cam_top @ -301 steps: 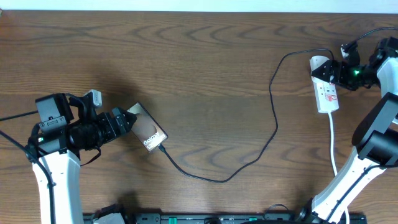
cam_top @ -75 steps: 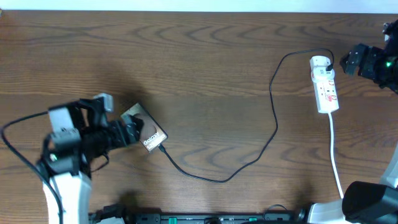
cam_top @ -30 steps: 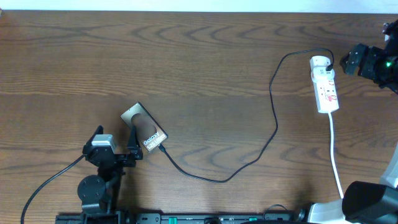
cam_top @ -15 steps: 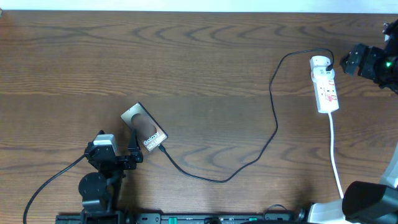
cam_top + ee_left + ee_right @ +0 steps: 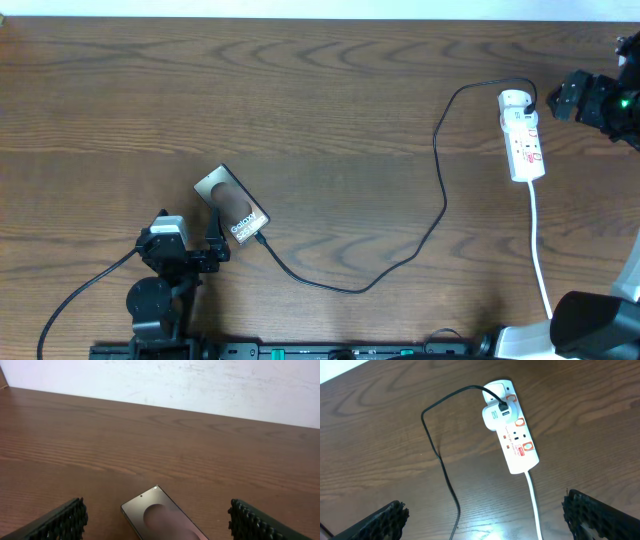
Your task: Plug charger to phone and switch on socket
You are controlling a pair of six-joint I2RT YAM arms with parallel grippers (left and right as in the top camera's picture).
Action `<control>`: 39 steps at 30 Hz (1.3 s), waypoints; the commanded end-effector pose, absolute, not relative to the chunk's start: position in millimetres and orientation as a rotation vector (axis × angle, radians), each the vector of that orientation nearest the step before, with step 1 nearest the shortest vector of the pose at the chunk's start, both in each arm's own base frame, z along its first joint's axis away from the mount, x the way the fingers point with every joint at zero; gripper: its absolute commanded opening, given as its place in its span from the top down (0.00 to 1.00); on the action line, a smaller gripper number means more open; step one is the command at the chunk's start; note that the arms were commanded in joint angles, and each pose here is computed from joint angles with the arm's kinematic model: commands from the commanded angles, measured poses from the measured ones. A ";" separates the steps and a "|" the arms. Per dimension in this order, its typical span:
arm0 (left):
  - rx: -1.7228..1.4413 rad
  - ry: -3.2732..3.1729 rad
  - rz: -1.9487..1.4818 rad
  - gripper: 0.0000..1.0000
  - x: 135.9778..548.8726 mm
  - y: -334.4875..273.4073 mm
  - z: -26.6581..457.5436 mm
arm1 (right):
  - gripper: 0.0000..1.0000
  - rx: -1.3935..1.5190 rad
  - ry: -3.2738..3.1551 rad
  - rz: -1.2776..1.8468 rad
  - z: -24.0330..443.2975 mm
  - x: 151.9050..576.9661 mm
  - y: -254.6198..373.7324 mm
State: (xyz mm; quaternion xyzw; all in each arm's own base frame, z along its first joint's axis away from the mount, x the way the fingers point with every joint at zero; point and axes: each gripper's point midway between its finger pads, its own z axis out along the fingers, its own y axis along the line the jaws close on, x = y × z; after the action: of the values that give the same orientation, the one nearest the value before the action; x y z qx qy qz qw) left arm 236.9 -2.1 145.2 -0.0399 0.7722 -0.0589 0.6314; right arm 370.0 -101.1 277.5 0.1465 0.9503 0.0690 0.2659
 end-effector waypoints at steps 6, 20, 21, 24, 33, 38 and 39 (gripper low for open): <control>-0.109 1.806 -0.131 0.10 235.5 -0.1 132.2 | 0.01 0.406 2.559 0.186 280.4 369.8 -100.0; -0.109 1.806 -0.131 0.10 235.5 -0.1 132.2 | 0.01 0.406 2.560 0.184 280.3 369.6 -100.1; -0.109 1.806 -0.131 0.10 235.5 -0.1 132.2 | 0.01 0.406 2.559 0.182 280.4 369.7 -100.4; -0.109 1.806 -0.131 0.10 235.5 -0.1 132.2 | 0.01 0.394 2.547 0.213 283.5 370.3 -95.7; -0.109 1.806 -0.131 0.10 235.5 -0.1 132.2 | 0.01 0.132 2.301 0.253 337.0 407.2 -46.0; -0.109 1.806 -0.131 0.10 235.5 -0.1 132.2 | 0.01 -0.034 2.104 0.229 377.5 416.5 -1.9; -0.109 1.806 -0.131 0.10 235.5 -0.1 132.2 | 0.01 -0.062 2.059 0.220 384.2 416.9 7.4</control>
State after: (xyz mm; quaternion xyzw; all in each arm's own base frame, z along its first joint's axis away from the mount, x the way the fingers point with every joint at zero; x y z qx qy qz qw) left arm 236.9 -2.0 145.2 -0.0399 0.7722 -0.0586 0.6315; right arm 428.7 -20.1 359.8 0.0033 0.8800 0.0906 0.4662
